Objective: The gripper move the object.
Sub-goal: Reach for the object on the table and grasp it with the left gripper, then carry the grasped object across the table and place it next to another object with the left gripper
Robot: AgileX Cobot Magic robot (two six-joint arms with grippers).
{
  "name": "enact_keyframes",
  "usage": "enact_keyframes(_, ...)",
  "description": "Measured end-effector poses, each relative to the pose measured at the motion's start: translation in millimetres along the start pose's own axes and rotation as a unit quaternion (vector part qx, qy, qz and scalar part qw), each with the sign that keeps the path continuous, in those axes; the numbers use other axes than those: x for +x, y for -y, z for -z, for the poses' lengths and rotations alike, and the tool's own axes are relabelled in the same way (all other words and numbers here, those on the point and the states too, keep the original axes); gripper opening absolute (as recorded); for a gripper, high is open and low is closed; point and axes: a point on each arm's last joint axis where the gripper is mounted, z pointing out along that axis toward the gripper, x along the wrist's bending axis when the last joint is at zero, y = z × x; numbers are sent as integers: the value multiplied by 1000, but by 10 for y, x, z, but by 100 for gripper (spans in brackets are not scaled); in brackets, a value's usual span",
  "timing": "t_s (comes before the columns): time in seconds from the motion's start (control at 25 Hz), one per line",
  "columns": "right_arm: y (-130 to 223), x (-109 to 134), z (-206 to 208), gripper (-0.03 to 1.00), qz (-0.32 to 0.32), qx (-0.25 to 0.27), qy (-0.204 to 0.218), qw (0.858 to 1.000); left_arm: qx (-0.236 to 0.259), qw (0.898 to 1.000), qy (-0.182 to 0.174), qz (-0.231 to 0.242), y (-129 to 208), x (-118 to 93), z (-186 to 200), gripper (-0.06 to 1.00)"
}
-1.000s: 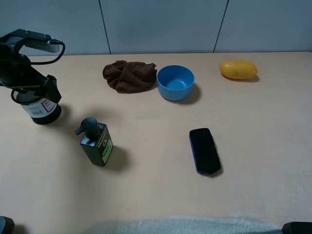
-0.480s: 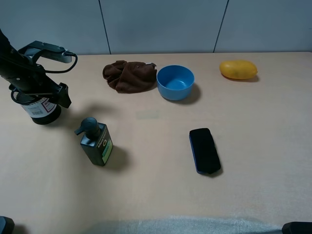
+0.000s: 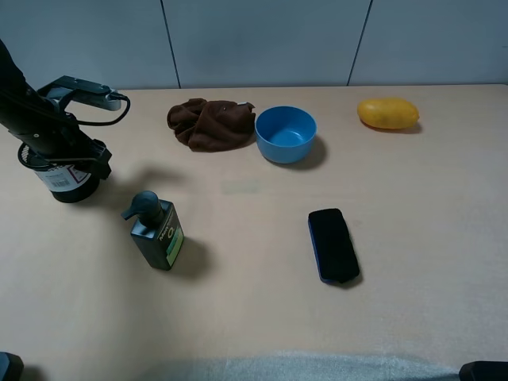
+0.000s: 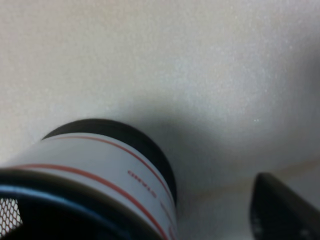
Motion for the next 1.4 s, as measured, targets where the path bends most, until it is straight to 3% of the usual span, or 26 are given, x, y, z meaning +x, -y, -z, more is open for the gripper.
enact_keyframes(0.44, 1, 0, 0, 69, 0, 1, 0, 1000, -1, 1000, -2, -5, -3, 0, 5, 13)
enact_keyframes(1.4, 1, 0, 0, 69, 0, 1, 0, 1000, -7, 1000, 0, -3, -18, -10, 145, 13)
